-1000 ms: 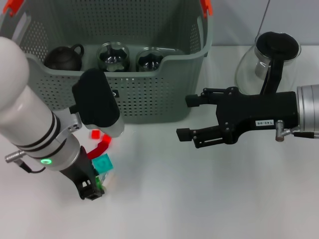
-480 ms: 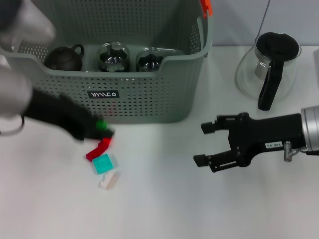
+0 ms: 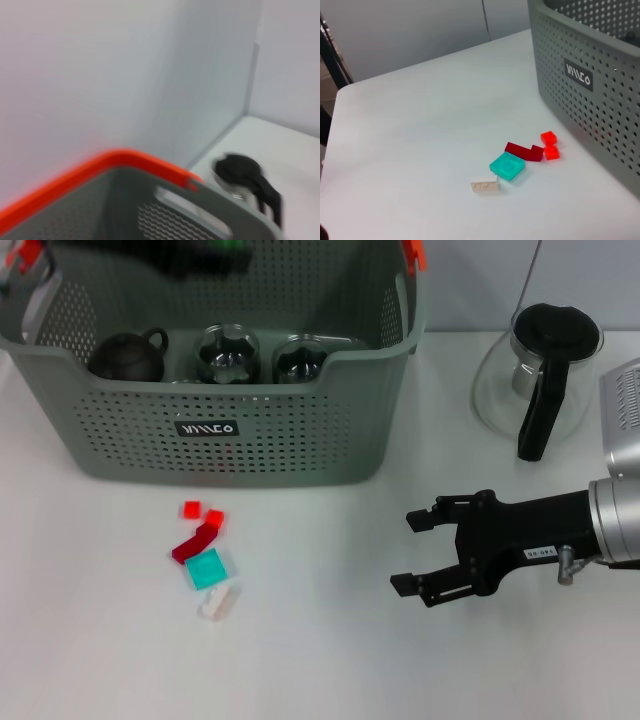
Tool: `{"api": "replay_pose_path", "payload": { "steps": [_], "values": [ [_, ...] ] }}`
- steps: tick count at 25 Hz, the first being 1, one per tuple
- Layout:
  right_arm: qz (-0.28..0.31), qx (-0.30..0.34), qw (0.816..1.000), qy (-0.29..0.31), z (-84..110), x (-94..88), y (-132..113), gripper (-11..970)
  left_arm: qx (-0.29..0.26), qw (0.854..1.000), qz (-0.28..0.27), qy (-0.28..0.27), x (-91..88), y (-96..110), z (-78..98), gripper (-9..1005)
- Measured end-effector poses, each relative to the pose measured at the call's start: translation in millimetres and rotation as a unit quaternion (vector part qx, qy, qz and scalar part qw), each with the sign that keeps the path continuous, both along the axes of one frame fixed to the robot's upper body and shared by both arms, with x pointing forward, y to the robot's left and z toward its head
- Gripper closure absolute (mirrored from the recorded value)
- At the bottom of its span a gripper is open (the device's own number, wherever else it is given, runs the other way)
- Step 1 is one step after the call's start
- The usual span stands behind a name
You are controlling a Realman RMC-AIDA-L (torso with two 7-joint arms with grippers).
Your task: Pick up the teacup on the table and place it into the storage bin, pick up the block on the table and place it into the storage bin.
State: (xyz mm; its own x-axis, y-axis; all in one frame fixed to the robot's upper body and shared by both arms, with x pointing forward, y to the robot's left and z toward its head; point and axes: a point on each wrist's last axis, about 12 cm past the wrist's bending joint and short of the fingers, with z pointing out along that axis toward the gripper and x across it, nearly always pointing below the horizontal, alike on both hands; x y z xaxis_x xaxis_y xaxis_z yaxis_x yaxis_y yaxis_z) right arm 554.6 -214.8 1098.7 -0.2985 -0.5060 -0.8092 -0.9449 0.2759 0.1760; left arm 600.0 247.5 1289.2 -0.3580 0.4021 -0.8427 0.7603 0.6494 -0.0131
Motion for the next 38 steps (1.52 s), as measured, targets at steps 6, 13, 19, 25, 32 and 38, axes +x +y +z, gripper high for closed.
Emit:
{"api": "replay_pose_path", "payload": {
  "steps": [6, 13, 19, 25, 32, 38],
  "values": [
    [0.003, -0.001, 1.0, 0.003, -1.5, -0.7, 1, 33, -0.016, 0.998, 0.021, 0.049, 48.3, -7, -10.2, 451],
    [0.002, 0.0, 1.0, 0.001, -0.4, 1.1, 2, 34, -0.024, 0.998, 0.063, 0.019, 59.6, -3, -10.9, 412],
    [0.003, 0.002, 1.0, 0.002, 0.1, 3.0, 5, 33, -0.025, 0.999, -0.029, -0.008, 8.0, -12, 3.1, 229],
    [-0.009, 0.007, 1.0, 0.016, -5.8, 7.8, 9, 34, 0.087, 0.971, -0.219, -0.03, -71.0, -34, -23.6, 48],
    [-0.029, 0.033, 0.998, 0.038, -13.2, 9.8, 12, 36, 0.23, 0.916, -0.326, 0.029, -92.2, -53, -79.6, 62],
    [-0.034, 0.062, 0.996, 0.048, -16.7, 7.2, 16, 37, 0.293, 0.866, -0.405, 0.017, -91.6, -68, -97.4, 73]
  ]
}}
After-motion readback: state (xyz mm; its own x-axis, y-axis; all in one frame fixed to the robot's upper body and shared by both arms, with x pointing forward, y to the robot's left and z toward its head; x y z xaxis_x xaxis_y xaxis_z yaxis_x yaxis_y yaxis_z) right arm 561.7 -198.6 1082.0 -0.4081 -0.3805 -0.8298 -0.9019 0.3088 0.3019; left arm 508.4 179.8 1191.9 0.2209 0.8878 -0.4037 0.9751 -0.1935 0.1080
